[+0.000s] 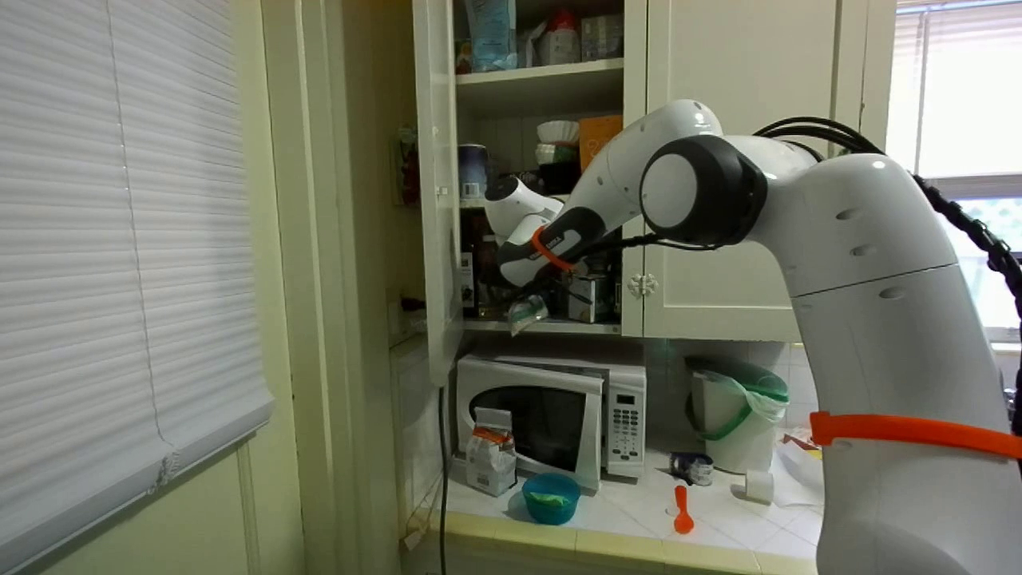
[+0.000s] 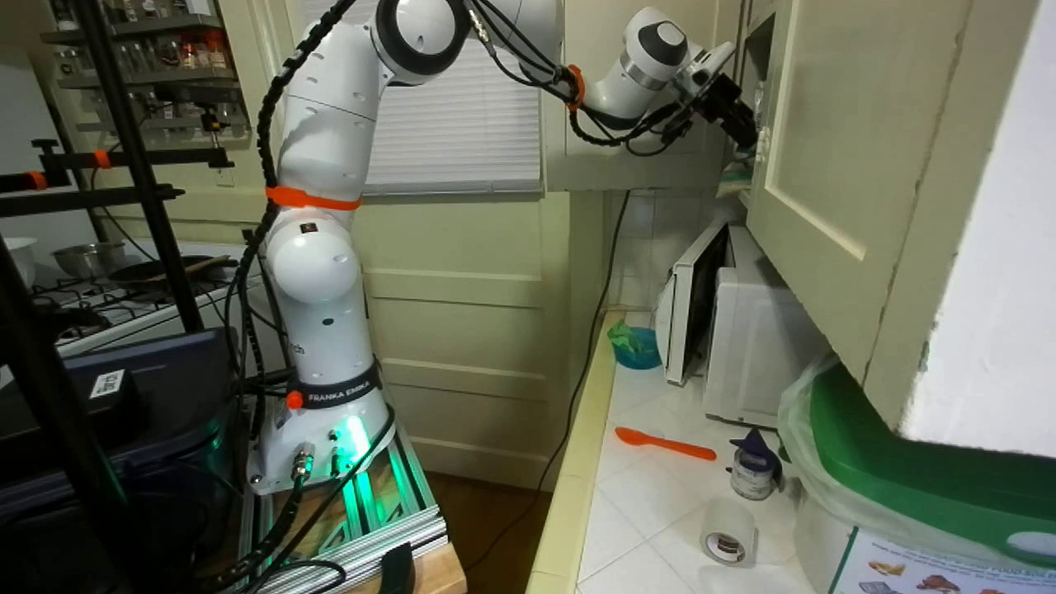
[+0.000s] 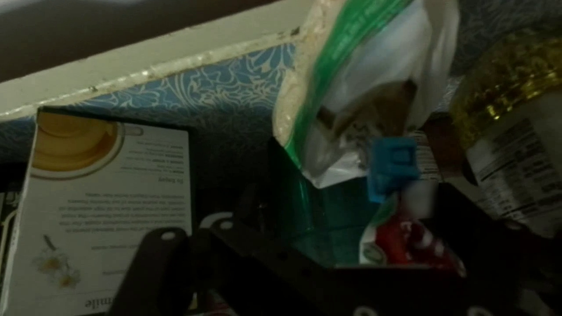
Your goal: Move the salt packet from the second to the bottom shelf
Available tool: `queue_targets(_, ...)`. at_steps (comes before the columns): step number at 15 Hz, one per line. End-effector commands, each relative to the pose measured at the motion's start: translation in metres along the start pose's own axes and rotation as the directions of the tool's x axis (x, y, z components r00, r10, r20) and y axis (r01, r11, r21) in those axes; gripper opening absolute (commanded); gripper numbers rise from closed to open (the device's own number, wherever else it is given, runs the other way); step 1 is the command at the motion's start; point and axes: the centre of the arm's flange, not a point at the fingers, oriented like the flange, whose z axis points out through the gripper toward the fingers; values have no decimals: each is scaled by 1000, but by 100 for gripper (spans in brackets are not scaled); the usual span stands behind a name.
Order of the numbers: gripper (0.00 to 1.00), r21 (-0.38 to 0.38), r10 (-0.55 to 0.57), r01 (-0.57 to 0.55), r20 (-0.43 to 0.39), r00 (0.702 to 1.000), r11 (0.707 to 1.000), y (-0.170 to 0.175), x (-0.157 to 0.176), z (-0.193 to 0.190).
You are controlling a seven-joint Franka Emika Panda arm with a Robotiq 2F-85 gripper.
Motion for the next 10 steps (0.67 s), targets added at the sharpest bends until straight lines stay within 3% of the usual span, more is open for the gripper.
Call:
queue_targets(1, 100, -4, -37, 37, 19, 999, 999, -5, 1, -6)
queue_targets(10, 100, 86, -221, 216, 61, 973, 973, 4, 4, -41)
